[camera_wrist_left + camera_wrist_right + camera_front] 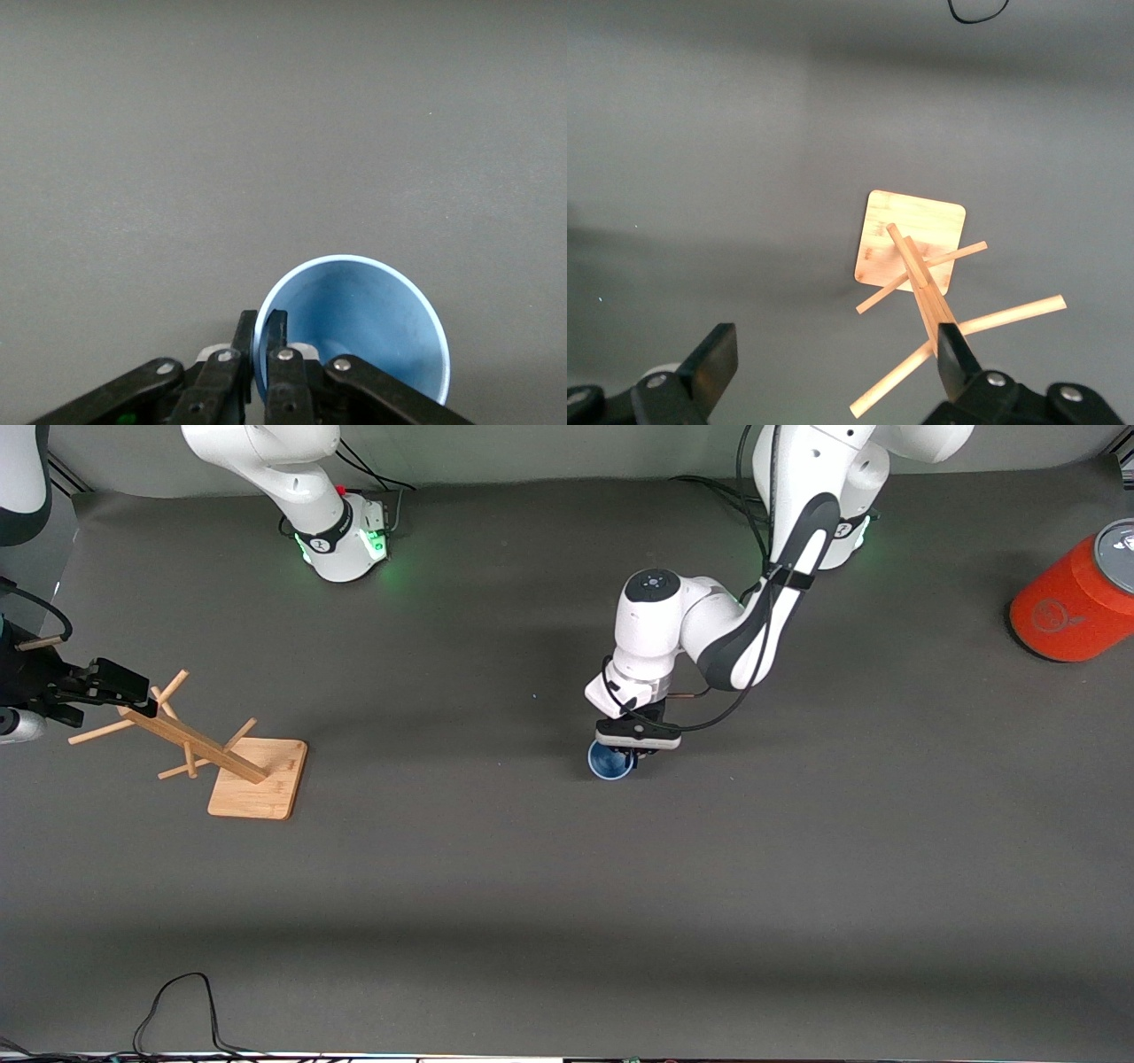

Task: Rotate and upright cup with both arms
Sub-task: 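Rotate the cup upright with the left gripper and set it down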

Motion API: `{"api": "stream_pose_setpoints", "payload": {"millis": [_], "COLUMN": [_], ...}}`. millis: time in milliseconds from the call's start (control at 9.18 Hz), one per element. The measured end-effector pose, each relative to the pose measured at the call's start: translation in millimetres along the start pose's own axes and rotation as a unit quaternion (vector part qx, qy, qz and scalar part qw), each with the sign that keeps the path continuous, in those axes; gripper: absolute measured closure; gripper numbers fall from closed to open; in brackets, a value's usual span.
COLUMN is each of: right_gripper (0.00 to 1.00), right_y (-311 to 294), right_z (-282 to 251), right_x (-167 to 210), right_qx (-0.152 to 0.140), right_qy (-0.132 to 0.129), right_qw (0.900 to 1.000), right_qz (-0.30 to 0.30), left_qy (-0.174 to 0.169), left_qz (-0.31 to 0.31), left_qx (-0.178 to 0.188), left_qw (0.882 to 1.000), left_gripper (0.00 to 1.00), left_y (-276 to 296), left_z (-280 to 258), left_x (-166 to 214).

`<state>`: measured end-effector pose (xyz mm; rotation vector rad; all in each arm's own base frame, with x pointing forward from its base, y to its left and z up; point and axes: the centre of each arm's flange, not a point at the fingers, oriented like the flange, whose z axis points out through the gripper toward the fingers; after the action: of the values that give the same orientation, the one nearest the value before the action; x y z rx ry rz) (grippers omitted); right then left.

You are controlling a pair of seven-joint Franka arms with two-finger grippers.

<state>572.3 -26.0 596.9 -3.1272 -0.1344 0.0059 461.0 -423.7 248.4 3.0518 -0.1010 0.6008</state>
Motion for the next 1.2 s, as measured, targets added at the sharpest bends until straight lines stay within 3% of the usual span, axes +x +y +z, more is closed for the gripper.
{"api": "stream_pose_setpoints", "payload": {"millis": [109,545,762,1198], "right_gripper": [0.00,0.00,0.00,0.00], "right_y": [0,0,0,0], "right_z": [0,0,0,2], "right_x": [0,0,0,1], "right_qx": [0.000,0.000,0.000,0.000], "right_qy": [0.000,0.000,0.000,-0.002], "right_qw": [1.000,1.000,1.000,1.000], "right_qz": [0.000,0.000,0.000,0.000], "left_qy": [0.003,0.004,0.008,0.023], "left_qz": [0.001,-0.002,-0.006,-0.014], "left_qx": [0.001,0.004,0.004,0.009], "left_qw": [1.000,1.000,1.000,1.000], "left_gripper": [0.90,0.26,0.00,0.00], "left_y": [0,-3,-6,-21], "left_z": [1,2,0,-12], "left_x": [0,2,7,44]}}
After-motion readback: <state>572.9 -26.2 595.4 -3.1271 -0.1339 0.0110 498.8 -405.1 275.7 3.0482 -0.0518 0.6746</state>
